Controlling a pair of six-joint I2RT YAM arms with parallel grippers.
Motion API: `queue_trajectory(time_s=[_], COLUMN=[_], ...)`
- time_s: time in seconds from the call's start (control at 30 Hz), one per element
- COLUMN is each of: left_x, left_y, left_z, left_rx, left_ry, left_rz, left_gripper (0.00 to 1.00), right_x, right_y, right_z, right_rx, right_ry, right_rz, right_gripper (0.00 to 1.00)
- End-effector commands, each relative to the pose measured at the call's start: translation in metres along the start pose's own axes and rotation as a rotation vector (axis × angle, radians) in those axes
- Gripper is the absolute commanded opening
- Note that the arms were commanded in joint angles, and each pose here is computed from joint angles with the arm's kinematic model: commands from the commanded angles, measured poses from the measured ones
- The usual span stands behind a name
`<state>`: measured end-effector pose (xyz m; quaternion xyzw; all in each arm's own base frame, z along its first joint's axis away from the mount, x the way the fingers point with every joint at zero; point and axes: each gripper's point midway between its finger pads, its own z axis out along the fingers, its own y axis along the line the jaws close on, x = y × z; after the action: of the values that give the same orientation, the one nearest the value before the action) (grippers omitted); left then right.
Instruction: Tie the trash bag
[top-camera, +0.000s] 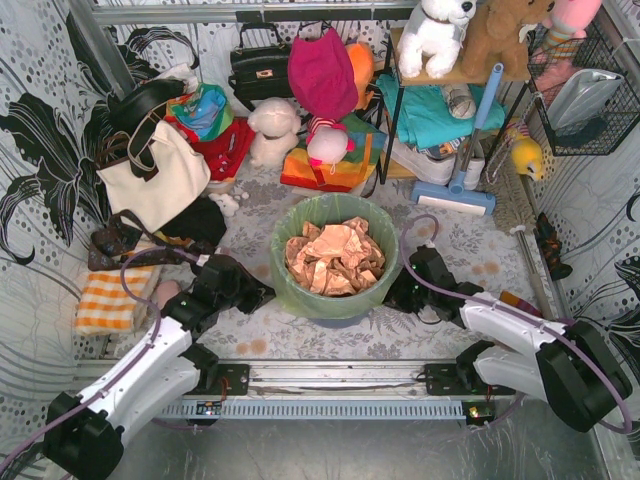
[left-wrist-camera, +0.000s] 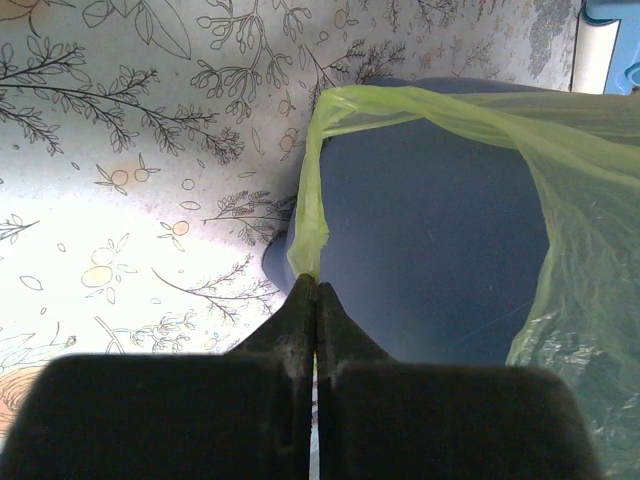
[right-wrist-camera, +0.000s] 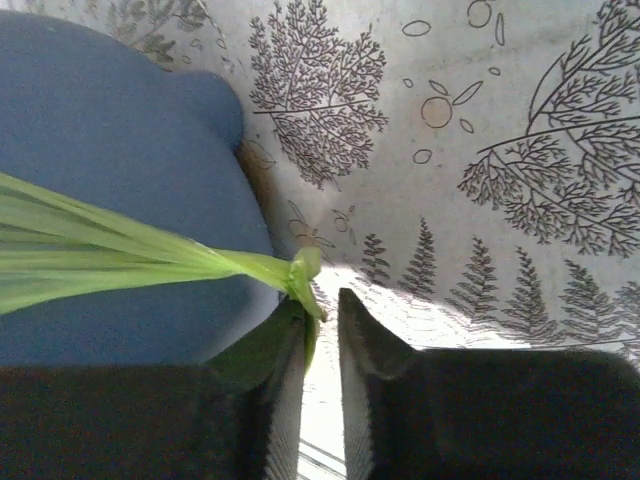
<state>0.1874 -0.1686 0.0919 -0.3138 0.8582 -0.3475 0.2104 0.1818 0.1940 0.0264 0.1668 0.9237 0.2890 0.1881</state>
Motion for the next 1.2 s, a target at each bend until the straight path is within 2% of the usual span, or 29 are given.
queue_trajectory(time_s=[0.0,0.07,0.23,0.5,0.87,1.03,1.17], left_x=[-0.005,-0.008,-0.011,-0.005,-0.024,-0.028,-0.023], left_y=[-0.006,-0.004,-0.016,-0.039,-0.116,-0.135,-0.147], left_z=[-0.006,-0.013,-0.033,-0.059,-0.12,-0.139,-0.15], left_rx=[0.009,-0.009,0.04,0.108,0.329,0.395,0.483], left_ry=[-0.021,-0.045,-0.072,-0.039,-0.144,-0.174,-0.17], left_rz=[0.025,0.028,0.037,0.068,0.171,0.205,0.241], left_gripper=[0.0,0.0,0.0,0.0,0.0,0.0,0.0], right_x=[-0.009,-0.011,-0.016,-0.035,-0.066,-0.072,-0.076], right_y=[0.006,0.006,0.016,0.054,0.119,0.115,0.118], right_z=[-0.004,-0.01,-0.037,-0.098,-0.167,-0.187,-0.206], right_rx=[-0.029,-0.026,-0.065,-0.175,-0.372,-0.368,-0.431], right_ry=[-0.054,-0.07,-0.115,-0.211,-0.345,-0.411,-0.469], right_rz=[0.013,0.013,0.002,-0.027,-0.063,-0.04,-0.01], right_gripper=[0.09,0.0,0.0,0.0,0.0,0.0,0.0])
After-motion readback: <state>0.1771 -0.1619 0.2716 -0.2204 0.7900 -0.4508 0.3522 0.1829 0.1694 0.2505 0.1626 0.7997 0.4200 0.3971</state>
